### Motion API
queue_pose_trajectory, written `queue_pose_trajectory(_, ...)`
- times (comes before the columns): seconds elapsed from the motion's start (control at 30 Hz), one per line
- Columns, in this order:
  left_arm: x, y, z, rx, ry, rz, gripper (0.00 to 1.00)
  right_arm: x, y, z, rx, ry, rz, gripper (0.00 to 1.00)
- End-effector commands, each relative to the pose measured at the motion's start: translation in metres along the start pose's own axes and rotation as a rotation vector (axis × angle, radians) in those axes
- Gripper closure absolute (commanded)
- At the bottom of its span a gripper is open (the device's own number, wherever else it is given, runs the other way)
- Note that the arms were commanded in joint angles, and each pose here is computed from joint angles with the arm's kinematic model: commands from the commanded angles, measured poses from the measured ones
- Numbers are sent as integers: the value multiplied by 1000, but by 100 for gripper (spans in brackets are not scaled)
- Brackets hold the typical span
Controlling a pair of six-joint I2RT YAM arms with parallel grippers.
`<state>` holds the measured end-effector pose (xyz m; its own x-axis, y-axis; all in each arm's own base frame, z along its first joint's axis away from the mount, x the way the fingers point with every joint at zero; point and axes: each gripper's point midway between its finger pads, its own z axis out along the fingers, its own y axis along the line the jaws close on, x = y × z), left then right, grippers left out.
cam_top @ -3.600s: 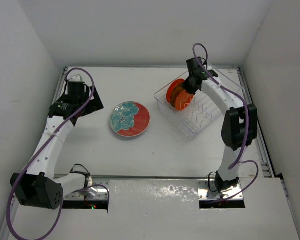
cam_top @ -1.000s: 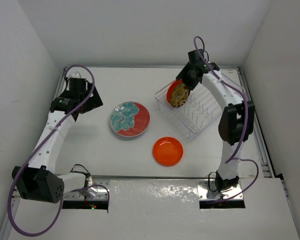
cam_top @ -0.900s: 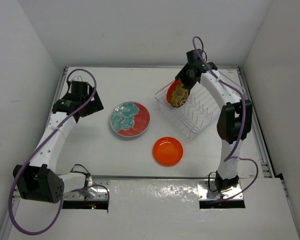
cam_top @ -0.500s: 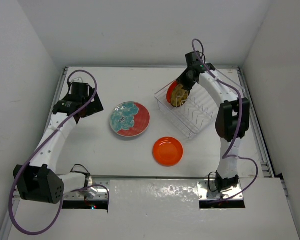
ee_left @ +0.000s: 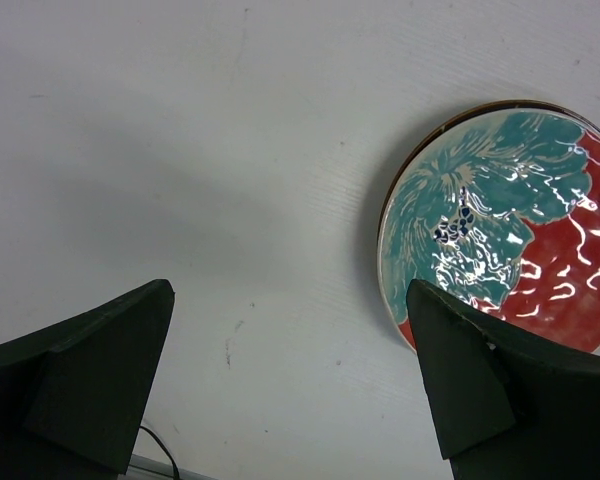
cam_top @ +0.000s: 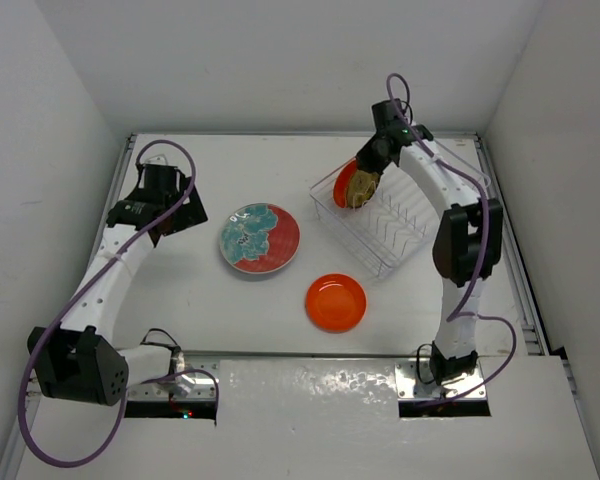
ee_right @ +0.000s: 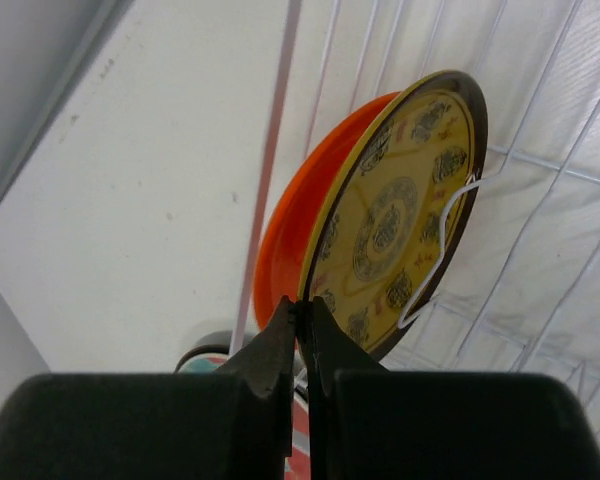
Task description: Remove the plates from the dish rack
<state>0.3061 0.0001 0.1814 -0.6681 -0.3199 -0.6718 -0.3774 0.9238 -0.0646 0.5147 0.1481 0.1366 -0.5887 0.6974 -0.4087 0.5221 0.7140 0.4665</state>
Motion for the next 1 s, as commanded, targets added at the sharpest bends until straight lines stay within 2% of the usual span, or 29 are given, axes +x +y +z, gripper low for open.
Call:
queue_pose_trajectory(0.0, -18, -6, -2, 17, -57, -9, 1, -46, 42, -74, -171, -141, 26, 100)
queue_pose_trajectory(0.17, -18, -6, -1, 10, -57, -7, 1, -61, 70, -140, -347, -193, -3, 100)
queue_pose_trajectory(0.27, -19, -3, -1, -8, -62, -14, 1, -50, 86, -180, -467, -171, -145, 100)
queue_pose_trajectory(0.33, -23, 3, -3, -42, -77, -39, 1, -27, 87, -194, -500, -124, -362, 100)
queue_pose_trajectory(0.37, -24, 6, -4, -59, -79, -50, 1, 2, 88, -205, -496, -63, -491, 100)
queue_pose_trajectory(0.4, -25, 10, -4, -87, -86, -72, 1, 19, 83, -212, -494, -56, -684, 100)
queue_pose_trajectory(0.43, -28, 11, -8, -95, -90, -83, 1, 35, 75, -217, -460, -33, -780, 100)
queue_pose_trajectory(0.47, -29, 12, -8, -106, -90, -91, 1, 73, 63, -227, -420, 14, -974, 100)
queue_pose_trajectory(0.53, -36, 11, -12, -111, -99, -114, 1, 99, 46, -244, -354, 14, -1109, 100)
queue_pose_trajectory(0.57, -38, 10, -13, -106, -99, -116, 1, 120, 25, -243, -250, 31, -1170, 100)
queue_pose_trajectory(0.63, -47, 6, -18, -87, -119, -123, 1, 154, 8, -253, -212, 61, -1246, 100)
queue_pose_trajectory(0.67, -53, 3, -19, -80, -127, -123, 1, 166, -12, -245, -130, 78, -1263, 100)
queue_pose_trajectory(0.7, -54, 2, -18, -82, -124, -119, 1, 194, -25, -242, -137, 112, -1295, 100)
queue_pose_trajectory(0.8, -61, 1, -18, -83, -132, -111, 1, 234, -44, -233, -148, 161, -1340, 100)
queue_pose_trajectory(0.97, -65, -1, -17, -81, -139, -90, 1, 272, -81, -182, -84, 248, -1412, 100)
